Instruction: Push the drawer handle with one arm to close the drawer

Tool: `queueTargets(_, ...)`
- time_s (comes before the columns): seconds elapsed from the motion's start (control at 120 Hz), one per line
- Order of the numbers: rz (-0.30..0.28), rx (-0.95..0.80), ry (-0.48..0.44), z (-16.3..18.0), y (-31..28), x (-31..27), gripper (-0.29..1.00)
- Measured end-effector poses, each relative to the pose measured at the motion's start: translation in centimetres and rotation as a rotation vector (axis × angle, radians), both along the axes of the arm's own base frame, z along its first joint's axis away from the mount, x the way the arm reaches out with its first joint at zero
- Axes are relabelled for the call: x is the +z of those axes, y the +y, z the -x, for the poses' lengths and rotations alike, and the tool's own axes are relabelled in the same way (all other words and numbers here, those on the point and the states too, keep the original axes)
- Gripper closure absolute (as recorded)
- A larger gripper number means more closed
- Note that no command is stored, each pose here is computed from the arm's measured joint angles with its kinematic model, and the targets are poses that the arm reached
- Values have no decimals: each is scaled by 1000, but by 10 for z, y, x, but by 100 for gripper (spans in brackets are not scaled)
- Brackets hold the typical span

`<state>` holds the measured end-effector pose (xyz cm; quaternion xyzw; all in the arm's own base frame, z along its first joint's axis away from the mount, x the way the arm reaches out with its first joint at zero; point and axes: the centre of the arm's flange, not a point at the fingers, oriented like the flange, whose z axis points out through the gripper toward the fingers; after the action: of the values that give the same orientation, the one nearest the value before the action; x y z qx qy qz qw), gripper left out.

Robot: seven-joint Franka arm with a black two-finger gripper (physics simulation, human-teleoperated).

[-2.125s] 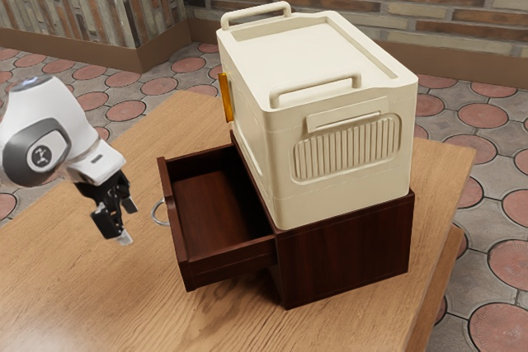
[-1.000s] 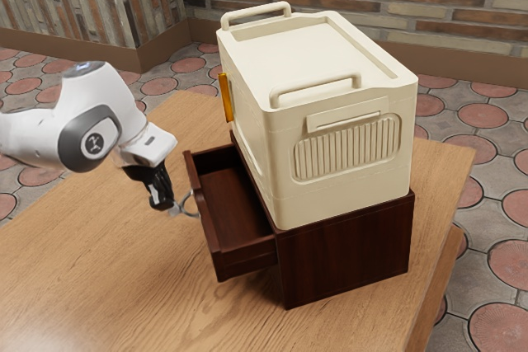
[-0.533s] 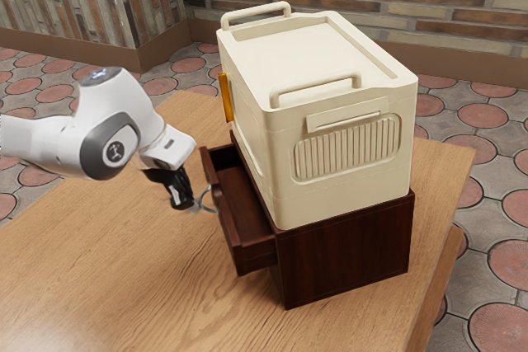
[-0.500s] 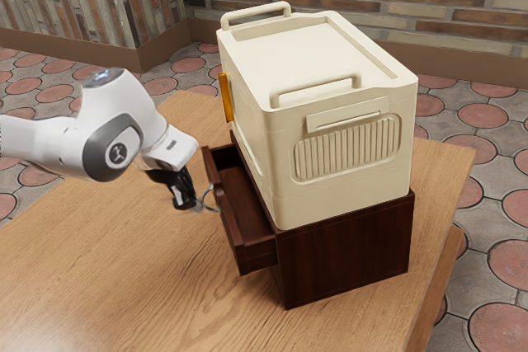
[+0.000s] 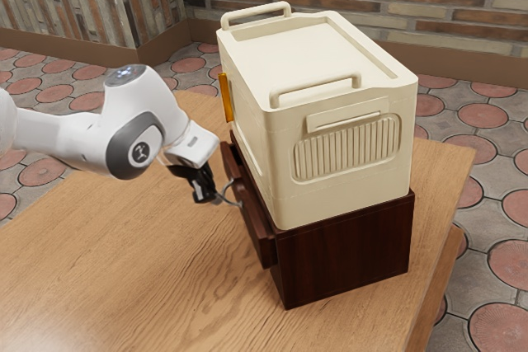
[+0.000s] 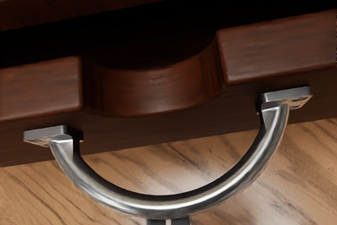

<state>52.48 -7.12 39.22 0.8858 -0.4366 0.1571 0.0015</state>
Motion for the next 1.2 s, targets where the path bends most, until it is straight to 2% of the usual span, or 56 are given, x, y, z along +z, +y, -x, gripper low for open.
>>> queueTargets(0.75,18,19,-5,-19,-17,-3,78)
queueTargets(0.858,58,9,-3,-3,-18,10,57)
queueTargets(0.908,87,-3,-3,5,-13,36,46)
queueTargets(1.008,61,61,-47,-16,38,132,29)
queueTargets(1.1,8,217,-147,-26,126,269,20)
queueTargets(1.2,-29,511,-219,17,258,366,13)
